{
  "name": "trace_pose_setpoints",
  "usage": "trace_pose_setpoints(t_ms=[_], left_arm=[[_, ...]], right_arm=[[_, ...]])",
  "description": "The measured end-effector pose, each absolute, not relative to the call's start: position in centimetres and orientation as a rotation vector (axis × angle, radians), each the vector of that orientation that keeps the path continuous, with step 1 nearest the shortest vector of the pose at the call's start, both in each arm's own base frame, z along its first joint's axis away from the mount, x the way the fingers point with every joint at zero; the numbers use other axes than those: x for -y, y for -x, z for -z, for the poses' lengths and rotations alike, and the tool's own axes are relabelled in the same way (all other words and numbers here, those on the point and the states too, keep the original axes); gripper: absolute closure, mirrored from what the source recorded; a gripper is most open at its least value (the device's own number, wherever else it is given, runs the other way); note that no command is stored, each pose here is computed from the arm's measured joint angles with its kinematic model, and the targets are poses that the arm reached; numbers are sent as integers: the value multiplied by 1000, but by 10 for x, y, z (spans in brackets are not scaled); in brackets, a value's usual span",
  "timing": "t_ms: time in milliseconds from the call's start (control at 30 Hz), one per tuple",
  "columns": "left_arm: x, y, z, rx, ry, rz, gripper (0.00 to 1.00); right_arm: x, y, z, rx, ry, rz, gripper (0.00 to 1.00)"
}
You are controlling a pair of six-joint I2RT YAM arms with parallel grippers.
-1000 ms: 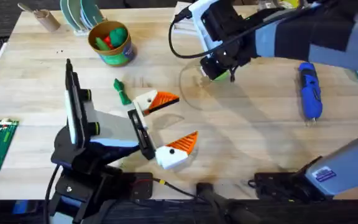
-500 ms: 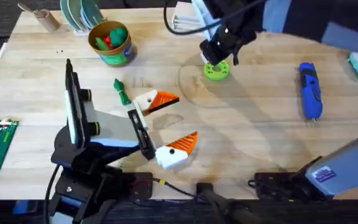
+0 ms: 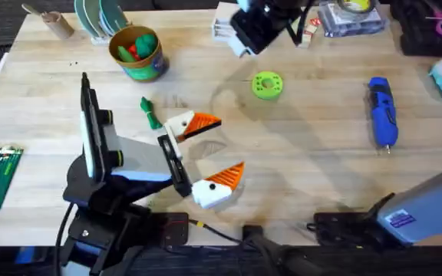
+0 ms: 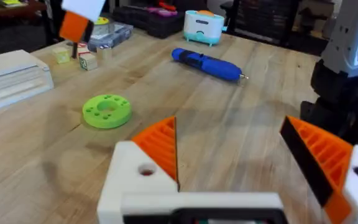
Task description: Pick up the gripper from the table and insert it into the empty holder that is missing its gripper. Then pick up a screw, insert it into the mounting hole, and use the screwdriver to tighten it. Finally, clean up the table by picking up the vegetable and placing it into the bucket.
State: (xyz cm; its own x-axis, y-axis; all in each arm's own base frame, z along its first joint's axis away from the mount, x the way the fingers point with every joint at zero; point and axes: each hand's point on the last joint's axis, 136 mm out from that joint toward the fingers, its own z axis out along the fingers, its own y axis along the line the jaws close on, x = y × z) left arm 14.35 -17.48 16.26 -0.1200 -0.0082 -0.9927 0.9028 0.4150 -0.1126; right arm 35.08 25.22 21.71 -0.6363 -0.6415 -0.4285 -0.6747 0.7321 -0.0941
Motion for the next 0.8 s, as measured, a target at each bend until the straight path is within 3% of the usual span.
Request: trace_pose_setpoints(t_ms=[200, 500, 800], left_arm=[[175, -143, -163, -1481, -840, 960, 7], [175, -143, -163, -1480, -840, 959, 8], [175, -143, -163, -1480, -840, 959, 7]], right_arm=[[-286, -311, -242, -2424, 1194, -198, 994], [-333, -244, -241, -2350, 1457, -318, 994], [-355, -213, -242, -2286, 1561, -360, 994]])
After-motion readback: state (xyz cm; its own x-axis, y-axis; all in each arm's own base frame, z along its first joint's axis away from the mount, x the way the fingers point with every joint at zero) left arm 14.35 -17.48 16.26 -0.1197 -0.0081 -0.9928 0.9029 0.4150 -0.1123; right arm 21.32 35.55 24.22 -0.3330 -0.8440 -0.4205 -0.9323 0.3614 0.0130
